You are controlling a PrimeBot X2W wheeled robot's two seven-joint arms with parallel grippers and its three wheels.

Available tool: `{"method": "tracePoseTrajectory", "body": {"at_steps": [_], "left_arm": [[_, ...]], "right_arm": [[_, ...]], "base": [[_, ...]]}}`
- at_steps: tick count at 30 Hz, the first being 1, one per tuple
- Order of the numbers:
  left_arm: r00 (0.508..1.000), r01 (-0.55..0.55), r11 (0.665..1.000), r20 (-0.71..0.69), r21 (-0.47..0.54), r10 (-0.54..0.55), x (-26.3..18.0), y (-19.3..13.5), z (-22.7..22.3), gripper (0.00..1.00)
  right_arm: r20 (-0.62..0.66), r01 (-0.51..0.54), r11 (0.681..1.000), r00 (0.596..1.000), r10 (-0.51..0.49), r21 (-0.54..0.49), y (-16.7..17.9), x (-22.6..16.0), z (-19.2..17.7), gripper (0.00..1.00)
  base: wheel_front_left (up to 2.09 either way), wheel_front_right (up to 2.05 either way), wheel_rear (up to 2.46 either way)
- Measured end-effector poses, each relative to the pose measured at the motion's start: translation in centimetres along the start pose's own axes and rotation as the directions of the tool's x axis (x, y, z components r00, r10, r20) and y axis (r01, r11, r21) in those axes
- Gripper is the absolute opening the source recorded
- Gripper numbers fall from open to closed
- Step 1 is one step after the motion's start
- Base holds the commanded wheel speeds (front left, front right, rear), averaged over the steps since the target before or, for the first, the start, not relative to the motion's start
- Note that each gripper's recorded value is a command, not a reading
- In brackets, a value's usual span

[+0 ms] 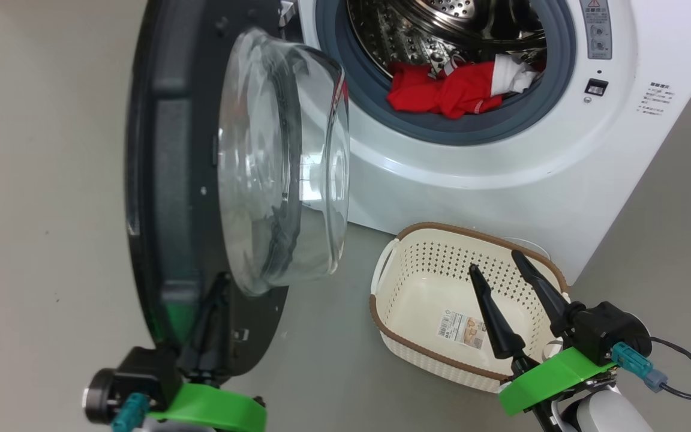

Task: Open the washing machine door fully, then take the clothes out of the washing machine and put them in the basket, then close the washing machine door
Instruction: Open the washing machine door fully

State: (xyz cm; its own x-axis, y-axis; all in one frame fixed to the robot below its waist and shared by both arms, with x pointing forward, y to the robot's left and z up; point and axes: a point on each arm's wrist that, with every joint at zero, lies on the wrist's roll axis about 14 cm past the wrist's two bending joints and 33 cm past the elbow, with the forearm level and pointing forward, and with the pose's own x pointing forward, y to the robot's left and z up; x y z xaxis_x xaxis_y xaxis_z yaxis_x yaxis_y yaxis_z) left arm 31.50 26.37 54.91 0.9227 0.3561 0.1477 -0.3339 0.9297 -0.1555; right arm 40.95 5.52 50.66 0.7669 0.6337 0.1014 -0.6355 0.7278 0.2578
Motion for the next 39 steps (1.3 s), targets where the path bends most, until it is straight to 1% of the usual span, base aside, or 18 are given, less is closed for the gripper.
{"method": "tracePoseTrajectory", "body": {"at_steps": [9, 20, 28, 39], "left_arm": [[0.992, -0.124, 0.991, 0.009, 0.041, 0.124, -0.3, 4.6, 0.3, 0.00], [0.965, -0.260, 0.965, -0.012, 0.037, 0.261, -0.9, 8.9, -0.3, 0.00], [0.945, -0.326, 0.944, -0.019, 0.059, 0.327, -0.7, 11.2, -0.5, 0.00], [0.929, -0.370, 0.927, 0.006, 0.068, 0.370, 0.9, 13.5, 0.3, 0.00]], "right_arm": [[-0.008, -0.022, 1.000, 1.000, 0.022, -0.019, 0.5, 0.4, -0.3, 1.00], [-0.022, -0.033, 0.999, 0.999, 0.033, -0.024, 0.7, 0.7, -0.9, 1.00], [-0.045, -0.040, 0.998, 0.998, 0.038, -0.046, 0.4, 0.8, -1.9, 1.00], [-0.070, -0.039, 0.998, 0.997, 0.036, -0.041, 0.0, 1.1, -3.2, 1.00]], "base": [[0.00, 0.00, 0.00], [0.00, 0.00, 0.00], [0.00, 0.00, 0.00], [0.00, 0.00, 0.00]]}}
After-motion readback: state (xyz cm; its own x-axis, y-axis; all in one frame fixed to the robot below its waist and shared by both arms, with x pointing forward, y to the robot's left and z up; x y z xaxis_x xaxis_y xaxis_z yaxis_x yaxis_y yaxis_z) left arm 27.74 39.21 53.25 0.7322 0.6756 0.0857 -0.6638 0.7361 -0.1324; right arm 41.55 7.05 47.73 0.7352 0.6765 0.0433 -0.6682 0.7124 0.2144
